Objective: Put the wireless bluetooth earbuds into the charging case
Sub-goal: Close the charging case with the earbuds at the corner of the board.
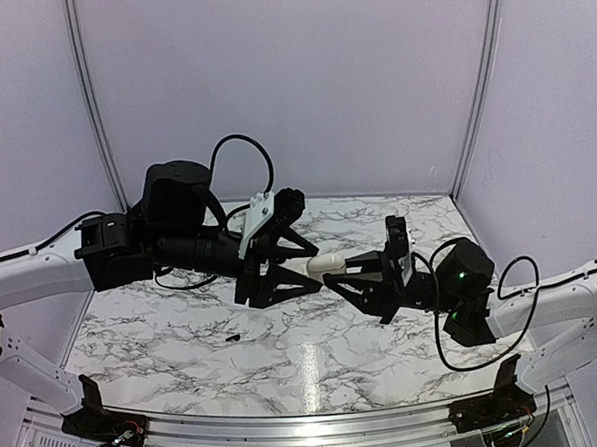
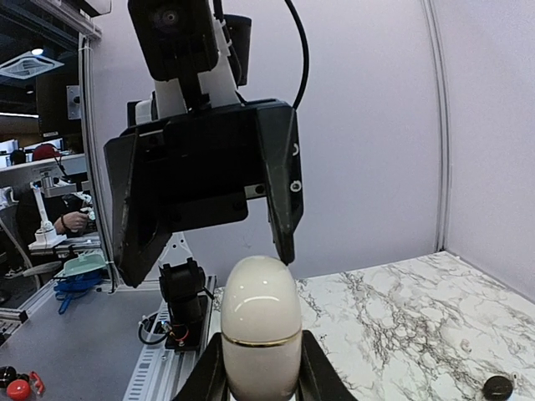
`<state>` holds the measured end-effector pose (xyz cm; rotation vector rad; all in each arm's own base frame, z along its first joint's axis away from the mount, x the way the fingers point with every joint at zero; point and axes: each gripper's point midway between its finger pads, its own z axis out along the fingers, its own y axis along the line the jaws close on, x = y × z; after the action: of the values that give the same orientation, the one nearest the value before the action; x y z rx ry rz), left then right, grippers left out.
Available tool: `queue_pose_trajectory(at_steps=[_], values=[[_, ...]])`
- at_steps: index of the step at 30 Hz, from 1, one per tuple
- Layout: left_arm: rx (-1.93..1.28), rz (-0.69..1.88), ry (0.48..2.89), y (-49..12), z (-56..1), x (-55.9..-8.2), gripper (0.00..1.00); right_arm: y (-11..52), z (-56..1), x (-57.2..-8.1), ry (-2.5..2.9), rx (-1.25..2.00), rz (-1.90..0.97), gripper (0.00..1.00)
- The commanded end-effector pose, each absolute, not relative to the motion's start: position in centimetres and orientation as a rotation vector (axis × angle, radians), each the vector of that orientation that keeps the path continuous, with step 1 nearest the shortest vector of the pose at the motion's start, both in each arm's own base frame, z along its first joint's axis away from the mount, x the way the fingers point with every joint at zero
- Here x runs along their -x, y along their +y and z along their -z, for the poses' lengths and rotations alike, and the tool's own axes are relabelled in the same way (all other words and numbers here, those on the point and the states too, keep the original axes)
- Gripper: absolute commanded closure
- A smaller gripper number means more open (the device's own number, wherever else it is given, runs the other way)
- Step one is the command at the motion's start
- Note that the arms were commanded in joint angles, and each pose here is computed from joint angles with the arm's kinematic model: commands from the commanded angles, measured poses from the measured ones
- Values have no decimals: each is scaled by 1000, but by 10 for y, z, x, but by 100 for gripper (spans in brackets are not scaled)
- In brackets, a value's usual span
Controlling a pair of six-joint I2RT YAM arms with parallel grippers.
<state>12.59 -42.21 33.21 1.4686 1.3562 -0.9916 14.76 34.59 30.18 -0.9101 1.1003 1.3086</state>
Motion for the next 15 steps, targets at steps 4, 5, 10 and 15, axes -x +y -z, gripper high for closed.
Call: queue_pose_trajectory(at_steps=[4,5,10,15], values=[[-1439,920,1399,-413,-331,-129,32,332,-313,-180,1168,768,-1306,100],[-1373,871,1436,-410,-332,-142,27,331,-307,-188,1211,753,-1287,100],[-1068,745,1611,-389,-336,-198,1,320,-259,-240,1539,701,-1117,100],[-731,799,1666,-357,-347,-239,1,290,-229,-276,1729,619,-1019,100]])
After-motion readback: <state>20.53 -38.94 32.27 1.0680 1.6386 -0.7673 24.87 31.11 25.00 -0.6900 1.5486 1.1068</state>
